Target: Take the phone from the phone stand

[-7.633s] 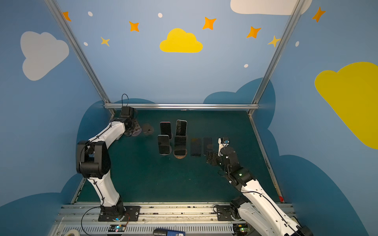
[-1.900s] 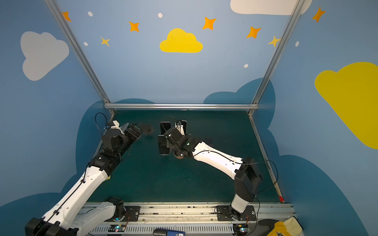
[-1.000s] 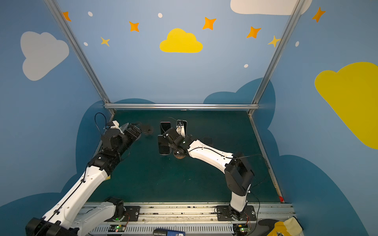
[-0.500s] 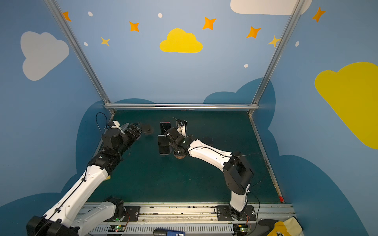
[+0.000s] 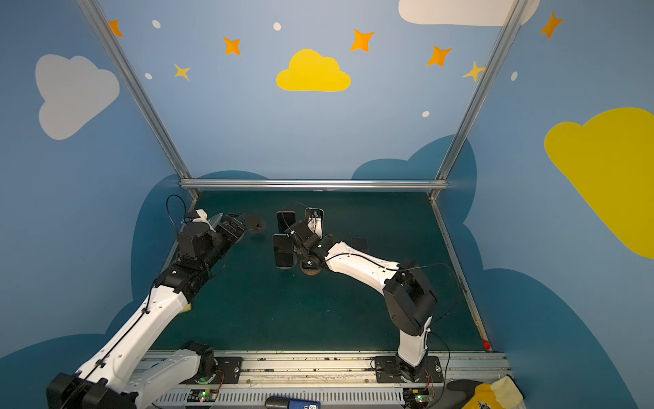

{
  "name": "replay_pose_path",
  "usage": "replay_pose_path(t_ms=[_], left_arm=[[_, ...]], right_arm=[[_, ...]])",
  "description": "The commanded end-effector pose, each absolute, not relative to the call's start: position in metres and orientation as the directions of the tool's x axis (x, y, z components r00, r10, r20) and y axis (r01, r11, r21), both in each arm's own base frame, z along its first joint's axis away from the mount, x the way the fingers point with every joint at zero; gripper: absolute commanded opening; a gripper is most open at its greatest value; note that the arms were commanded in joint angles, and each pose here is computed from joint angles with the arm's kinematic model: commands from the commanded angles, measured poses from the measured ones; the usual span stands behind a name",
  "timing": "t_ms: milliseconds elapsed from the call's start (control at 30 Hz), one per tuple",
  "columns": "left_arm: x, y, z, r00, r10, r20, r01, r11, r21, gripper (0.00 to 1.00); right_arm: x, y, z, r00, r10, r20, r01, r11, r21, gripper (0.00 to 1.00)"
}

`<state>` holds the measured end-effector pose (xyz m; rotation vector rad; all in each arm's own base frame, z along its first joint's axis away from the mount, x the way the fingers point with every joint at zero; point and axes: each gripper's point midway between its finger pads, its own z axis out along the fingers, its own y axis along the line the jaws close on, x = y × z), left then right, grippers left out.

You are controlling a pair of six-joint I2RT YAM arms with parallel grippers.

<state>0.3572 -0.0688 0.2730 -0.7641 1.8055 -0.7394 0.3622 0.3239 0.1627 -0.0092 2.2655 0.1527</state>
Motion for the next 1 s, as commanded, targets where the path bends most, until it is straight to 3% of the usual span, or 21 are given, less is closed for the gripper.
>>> replay_pose_path(t_ms=[0, 367, 533, 967], left_arm=[[0.359, -0.069, 0.282, -0.29, -0.782, -0.551, -0.145, 0.605, -0.783, 1.0], [0.36, -0.07, 0.283, -0.292, -0.784, -0.548, -0.143, 0.602, -0.786, 1.0], [0.36, -0.07, 0.282, -0.294, -0.784, -0.546, -0.141, 0.601, -0.787, 1.0], [0.361, -0.075, 0.285, -0.306, -0.783, -0.542, -0.11, 0.595, -0.796, 1.0]], right_arm=[[0.362, 0.324, 0.149, -0.662, 0.042, -0.749, -0.054, 0.993, 0.103, 0.82], [0.362, 0.323, 0.145, -0.663, 0.037, -0.748, -0.053, 0.994, 0.097, 0.78], [0.361, 0.329, 0.156, -0.638, -0.013, -0.77, -0.107, 0.992, 0.071, 0.71], [0.351, 0.34, 0.181, -0.584, -0.067, -0.809, -0.226, 0.971, 0.083, 0.68]])
